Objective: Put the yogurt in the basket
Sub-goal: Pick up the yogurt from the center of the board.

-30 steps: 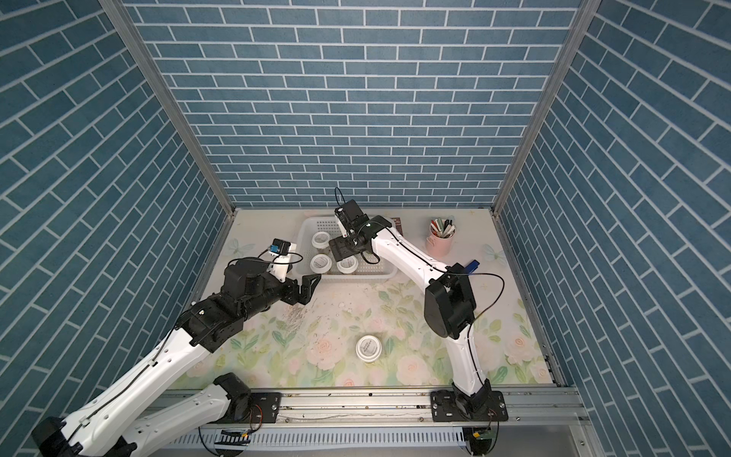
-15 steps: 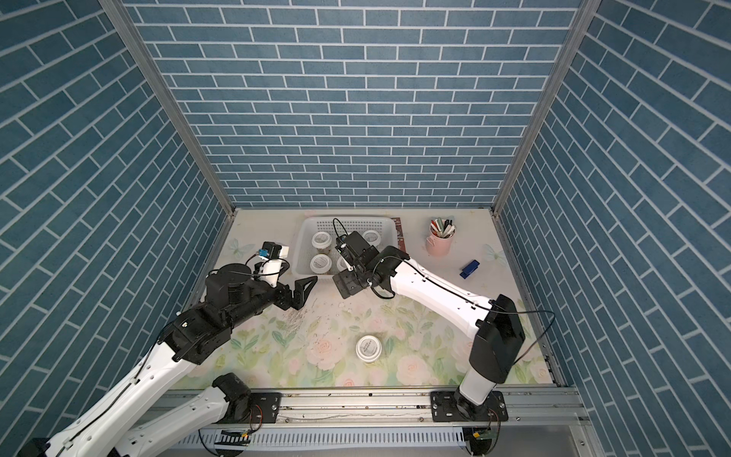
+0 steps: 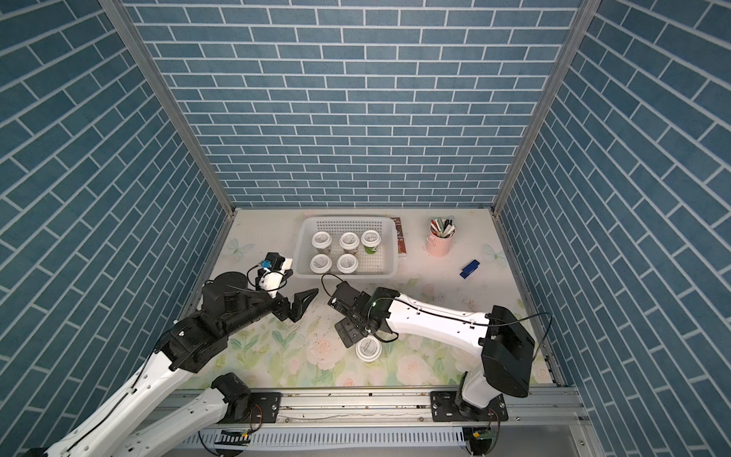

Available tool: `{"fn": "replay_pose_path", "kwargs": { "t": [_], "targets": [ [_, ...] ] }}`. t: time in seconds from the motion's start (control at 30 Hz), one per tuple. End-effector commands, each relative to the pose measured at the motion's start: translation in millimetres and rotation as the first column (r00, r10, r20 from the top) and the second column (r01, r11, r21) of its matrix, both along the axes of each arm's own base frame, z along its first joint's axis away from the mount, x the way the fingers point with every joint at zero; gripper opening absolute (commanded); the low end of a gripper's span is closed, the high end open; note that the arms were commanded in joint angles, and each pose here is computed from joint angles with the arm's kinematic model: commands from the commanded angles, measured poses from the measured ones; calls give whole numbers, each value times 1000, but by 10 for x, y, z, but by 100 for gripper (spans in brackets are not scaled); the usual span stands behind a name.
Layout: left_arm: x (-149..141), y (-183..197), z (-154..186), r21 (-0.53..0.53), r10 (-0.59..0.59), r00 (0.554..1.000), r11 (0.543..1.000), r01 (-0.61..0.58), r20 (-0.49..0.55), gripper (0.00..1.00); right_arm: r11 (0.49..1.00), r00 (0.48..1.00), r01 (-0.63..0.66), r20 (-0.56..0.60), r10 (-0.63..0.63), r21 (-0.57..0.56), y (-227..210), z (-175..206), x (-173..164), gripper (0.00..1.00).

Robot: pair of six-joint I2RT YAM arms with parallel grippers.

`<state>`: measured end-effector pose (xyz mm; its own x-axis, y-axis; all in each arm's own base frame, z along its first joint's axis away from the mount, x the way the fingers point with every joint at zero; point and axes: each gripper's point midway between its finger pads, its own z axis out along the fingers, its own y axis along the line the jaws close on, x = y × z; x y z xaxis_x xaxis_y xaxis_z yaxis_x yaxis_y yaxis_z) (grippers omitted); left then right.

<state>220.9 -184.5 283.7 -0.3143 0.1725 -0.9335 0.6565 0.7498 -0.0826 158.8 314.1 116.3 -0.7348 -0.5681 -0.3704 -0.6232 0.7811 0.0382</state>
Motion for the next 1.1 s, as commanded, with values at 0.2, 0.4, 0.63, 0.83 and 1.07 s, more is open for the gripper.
{"fn": "replay_pose_path", "kwargs": {
  "t": [0.2,0.4,0.63,0.83,1.07],
  "targets": [
    [-174,-29,-2,30,-99,992,995,97,74,100,996,995,92,-48,-93,-11,-129,-233,-147,94],
    [-182,-33,-17,38,-107,991,994,104,75,100,995,991,98,-86,-98,-14,-112,-377,-294,94],
    [-187,-29,-23,40,-107,992,994,104,70,100,993,986,115,-116,-118,-36,-141,-542,-443,94],
    [-187,-27,-57,42,-105,993,994,103,60,100,990,982,137,-125,-142,-46,-187,-631,-488,94],
    [-186,-22,-71,44,-102,993,994,99,55,100,986,981,153,-112,-160,-67,-216,-684,-464,93]
  ]
}}
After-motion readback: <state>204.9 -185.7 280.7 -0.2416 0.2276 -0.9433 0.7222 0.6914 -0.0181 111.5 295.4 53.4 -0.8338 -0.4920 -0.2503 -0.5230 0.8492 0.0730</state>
